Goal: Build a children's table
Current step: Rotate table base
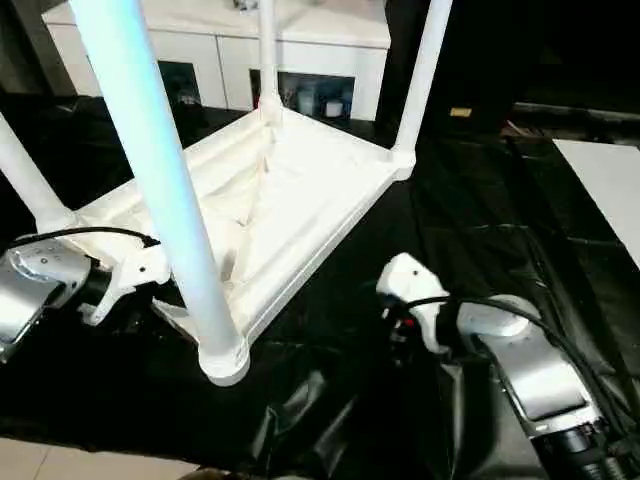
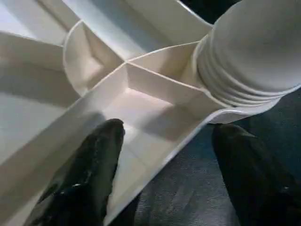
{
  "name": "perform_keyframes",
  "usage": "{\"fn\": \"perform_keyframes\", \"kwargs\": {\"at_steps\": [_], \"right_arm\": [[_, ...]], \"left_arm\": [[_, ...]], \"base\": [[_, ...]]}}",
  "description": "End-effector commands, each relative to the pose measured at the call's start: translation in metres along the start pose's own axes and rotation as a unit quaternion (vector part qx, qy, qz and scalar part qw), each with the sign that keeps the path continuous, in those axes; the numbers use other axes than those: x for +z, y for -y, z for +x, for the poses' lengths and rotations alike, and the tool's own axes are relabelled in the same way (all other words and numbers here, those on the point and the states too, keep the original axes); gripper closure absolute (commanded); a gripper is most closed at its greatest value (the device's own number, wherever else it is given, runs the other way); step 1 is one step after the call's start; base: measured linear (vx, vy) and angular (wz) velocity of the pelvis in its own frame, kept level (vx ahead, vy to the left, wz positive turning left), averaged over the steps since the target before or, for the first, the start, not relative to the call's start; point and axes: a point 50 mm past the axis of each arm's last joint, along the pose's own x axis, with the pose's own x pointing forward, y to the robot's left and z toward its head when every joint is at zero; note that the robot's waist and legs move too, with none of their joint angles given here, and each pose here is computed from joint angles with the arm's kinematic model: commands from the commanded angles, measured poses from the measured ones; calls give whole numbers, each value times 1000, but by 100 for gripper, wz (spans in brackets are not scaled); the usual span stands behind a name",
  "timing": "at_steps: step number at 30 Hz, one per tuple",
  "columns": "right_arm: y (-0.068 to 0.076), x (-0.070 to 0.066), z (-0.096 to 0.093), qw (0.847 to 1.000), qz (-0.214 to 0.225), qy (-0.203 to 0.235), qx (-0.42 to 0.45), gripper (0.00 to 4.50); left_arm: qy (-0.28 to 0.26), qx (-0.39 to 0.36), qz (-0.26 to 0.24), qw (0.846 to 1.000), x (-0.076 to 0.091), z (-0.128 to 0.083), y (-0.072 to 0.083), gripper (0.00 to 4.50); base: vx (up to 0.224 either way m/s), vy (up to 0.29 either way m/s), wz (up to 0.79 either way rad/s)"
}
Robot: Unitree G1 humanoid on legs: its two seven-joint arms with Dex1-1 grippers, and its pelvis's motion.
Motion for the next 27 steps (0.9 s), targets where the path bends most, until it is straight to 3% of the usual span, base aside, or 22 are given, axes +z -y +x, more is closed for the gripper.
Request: {"fn": "perform_keyframes", "kwargs": {"at_steps": [1, 12, 17, 21, 27], "right_arm": [[0, 6, 1, 1000, -11, 5, 4, 54], [1, 5, 4, 1000, -21, -6, 2, 54], [1, 3, 4, 1000, -21, -10, -1, 54], [2, 3, 4, 1000, -22, -11, -5, 54], [5, 3, 4, 1000, -24, -9, -17, 54]], "left_arm": [[-8, -11, -8, 1000, -2, 2, 4, 129], [-55, -11, -63, 996, -22, 11, 19, 238], [-81, 11, -88, 993, -34, 16, 27, 259], [-72, 40, -128, 988, -36, 22, 32, 275], [-16, 104, -194, 975, -27, 37, 35, 295]], "base": [[0, 0, 0], [0, 0, 0], [0, 0, 0], [0, 0, 0], [0, 0, 0]]}}
